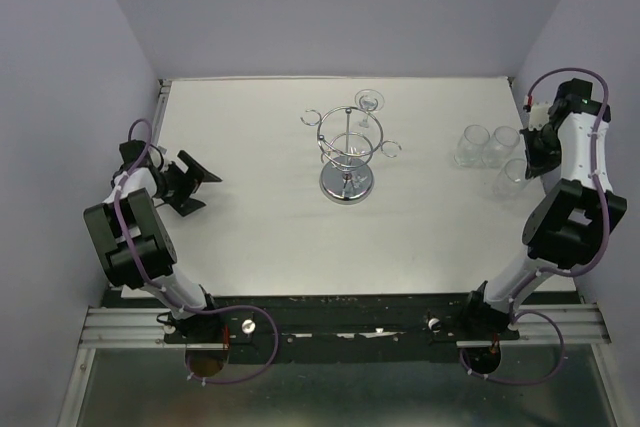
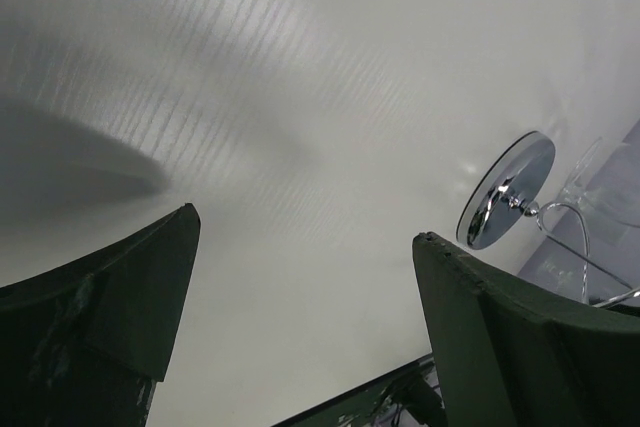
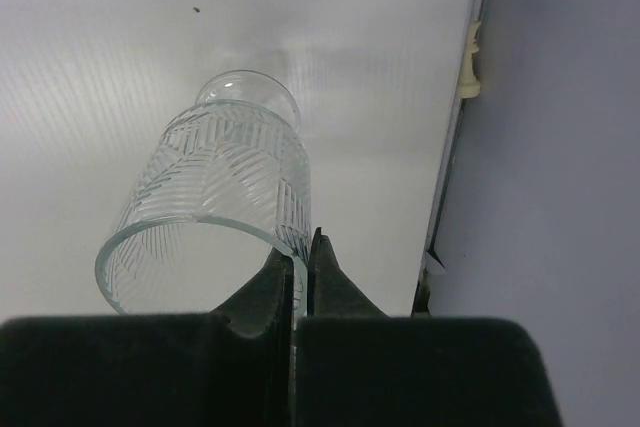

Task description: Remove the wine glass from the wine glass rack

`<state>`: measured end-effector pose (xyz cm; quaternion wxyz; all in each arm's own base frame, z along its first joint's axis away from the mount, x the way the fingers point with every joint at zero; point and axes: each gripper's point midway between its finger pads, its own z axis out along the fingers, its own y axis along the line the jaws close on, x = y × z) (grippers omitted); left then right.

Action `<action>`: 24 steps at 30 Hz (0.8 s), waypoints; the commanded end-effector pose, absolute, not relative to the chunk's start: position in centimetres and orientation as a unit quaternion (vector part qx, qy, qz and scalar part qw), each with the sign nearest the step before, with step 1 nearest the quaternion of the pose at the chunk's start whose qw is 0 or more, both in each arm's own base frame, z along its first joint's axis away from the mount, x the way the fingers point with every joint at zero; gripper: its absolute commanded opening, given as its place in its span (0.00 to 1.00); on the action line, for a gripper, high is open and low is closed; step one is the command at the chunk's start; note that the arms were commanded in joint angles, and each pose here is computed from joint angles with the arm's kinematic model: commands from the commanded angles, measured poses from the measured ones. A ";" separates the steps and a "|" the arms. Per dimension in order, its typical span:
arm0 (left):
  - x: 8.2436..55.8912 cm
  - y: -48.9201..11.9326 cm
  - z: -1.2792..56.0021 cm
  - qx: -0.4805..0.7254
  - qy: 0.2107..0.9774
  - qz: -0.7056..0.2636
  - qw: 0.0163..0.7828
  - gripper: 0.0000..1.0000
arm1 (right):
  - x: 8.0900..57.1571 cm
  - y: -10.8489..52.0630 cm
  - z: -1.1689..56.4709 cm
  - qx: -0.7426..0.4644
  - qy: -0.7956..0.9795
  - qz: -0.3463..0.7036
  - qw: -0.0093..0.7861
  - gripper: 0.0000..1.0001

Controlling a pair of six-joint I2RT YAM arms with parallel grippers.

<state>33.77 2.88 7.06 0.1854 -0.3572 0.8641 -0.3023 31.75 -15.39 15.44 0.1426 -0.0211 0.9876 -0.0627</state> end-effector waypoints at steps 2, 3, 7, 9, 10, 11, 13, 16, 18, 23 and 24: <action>32.2 1.8 7.3 -0.355 0.857 -0.317 0.195 0.99 | 33.2 -17.6 15.8 -0.022 0.988 -0.081 0.133 0.01; 32.0 1.7 7.3 -0.355 0.858 -0.316 0.198 0.99 | 33.5 -17.6 15.7 -0.024 0.988 -0.076 0.134 0.01; 31.3 1.5 7.1 -0.356 0.857 -0.314 0.199 0.99 | 34.5 -17.8 15.2 -0.028 0.988 -0.069 0.135 0.01; 31.0 1.4 7.0 -0.356 0.858 -0.313 0.198 0.99 | 35.0 -17.4 14.9 -0.035 0.989 -0.052 0.137 0.01; 31.0 1.4 7.0 -0.357 0.858 -0.312 0.197 0.99 | 35.1 -17.3 14.5 -0.038 0.989 -0.046 0.135 0.01; 30.9 1.4 6.9 -0.357 0.858 -0.312 0.197 0.99 | 35.2 -17.3 14.3 -0.040 0.989 -0.044 0.132 0.01; 31.0 1.4 7.1 -0.357 0.858 -0.311 0.198 0.99 | 35.4 -17.4 13.9 -0.042 0.990 -0.041 0.128 0.01; 31.1 1.6 7.2 -0.354 0.860 -0.309 0.201 0.99 | 35.8 -17.4 13.5 -0.045 0.990 -0.035 0.125 0.01; 31.1 1.7 7.2 -0.354 0.861 -0.305 0.203 0.99 | 36.0 -17.2 13.3 -0.046 0.991 -0.025 0.122 0.01; 30.8 1.7 7.3 -0.351 0.862 -0.298 0.209 0.99 | 36.9 -17.6 12.9 -0.046 0.991 -0.025 0.119 0.01; 30.7 1.7 7.3 -0.350 0.863 -0.296 0.211 0.99 | 37.1 -17.8 12.8 -0.044 0.991 -0.025 0.120 0.01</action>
